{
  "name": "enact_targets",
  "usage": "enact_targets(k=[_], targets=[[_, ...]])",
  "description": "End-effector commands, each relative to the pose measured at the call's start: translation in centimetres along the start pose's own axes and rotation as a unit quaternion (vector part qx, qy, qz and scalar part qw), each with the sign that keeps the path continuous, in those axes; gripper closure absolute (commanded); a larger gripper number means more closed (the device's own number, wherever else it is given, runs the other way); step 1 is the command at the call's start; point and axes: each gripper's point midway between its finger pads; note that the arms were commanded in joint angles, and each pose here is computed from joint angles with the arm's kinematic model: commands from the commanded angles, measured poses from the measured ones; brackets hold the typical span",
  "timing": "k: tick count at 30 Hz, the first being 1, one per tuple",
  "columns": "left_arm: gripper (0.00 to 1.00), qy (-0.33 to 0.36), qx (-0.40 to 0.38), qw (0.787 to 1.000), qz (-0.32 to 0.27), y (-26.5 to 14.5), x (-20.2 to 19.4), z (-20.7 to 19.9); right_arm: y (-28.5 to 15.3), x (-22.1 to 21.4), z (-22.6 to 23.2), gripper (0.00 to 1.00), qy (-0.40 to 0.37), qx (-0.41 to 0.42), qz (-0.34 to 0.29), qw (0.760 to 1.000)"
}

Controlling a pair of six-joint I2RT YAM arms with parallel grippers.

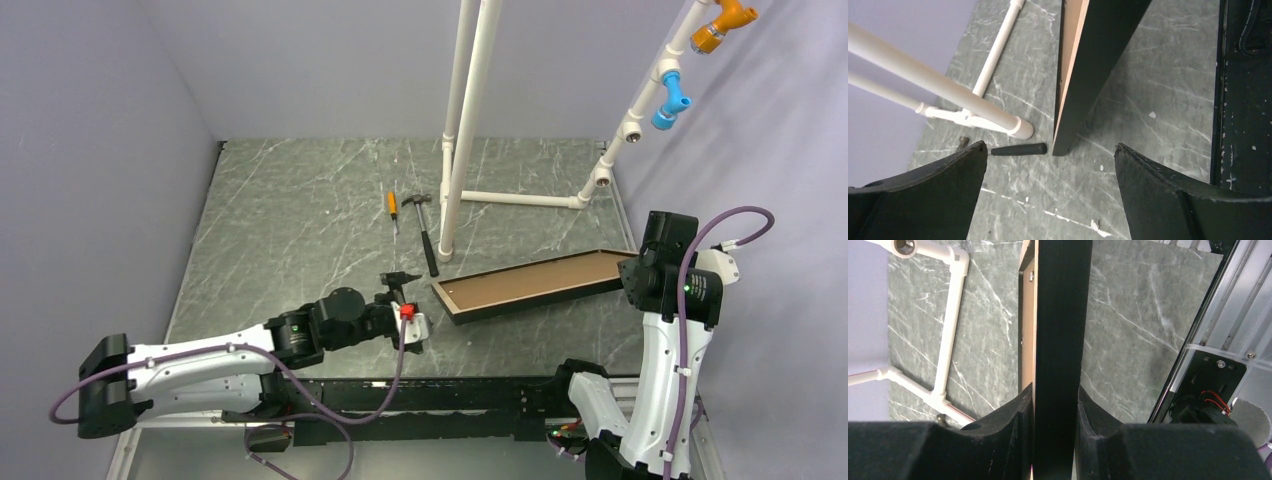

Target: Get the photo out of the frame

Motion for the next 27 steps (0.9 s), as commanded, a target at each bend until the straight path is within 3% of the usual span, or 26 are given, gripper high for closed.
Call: enact_targets(k=[1, 10, 21, 27], targets=[[0.01, -0.004, -0.011, 0.995, -0.102, 1.9, 5.4, 0.9, -1.4, 1.5, 0.8, 1.00, -0.007, 0.030, -0.025, 0.999], [0.08, -0.039, -0.090, 0.986, -0.135, 4.8, 6.4, -2.2, -1.5, 1.5, 0.8, 1.00, -0.003, 0.031, -0.026, 0.999], [0.41, -0.137, -0.117, 0.971, -0.158, 6.5, 7.3, -1.9, -1.3, 1.2, 0.5, 1.00, 0.004, 0.030, -0.025, 0.999], [0.37, -0.178, -0.128, 0.962, -0.160, 7.4, 7.7, -2.2, -1.5, 1.4, 0.5, 1.00, 0.005, 0.031, -0.028, 0.999]])
Point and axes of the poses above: each gripper's point midway between its finger pads, its own y axis out along the fingers, its own z axis along the line the jaws close on, x = y × z
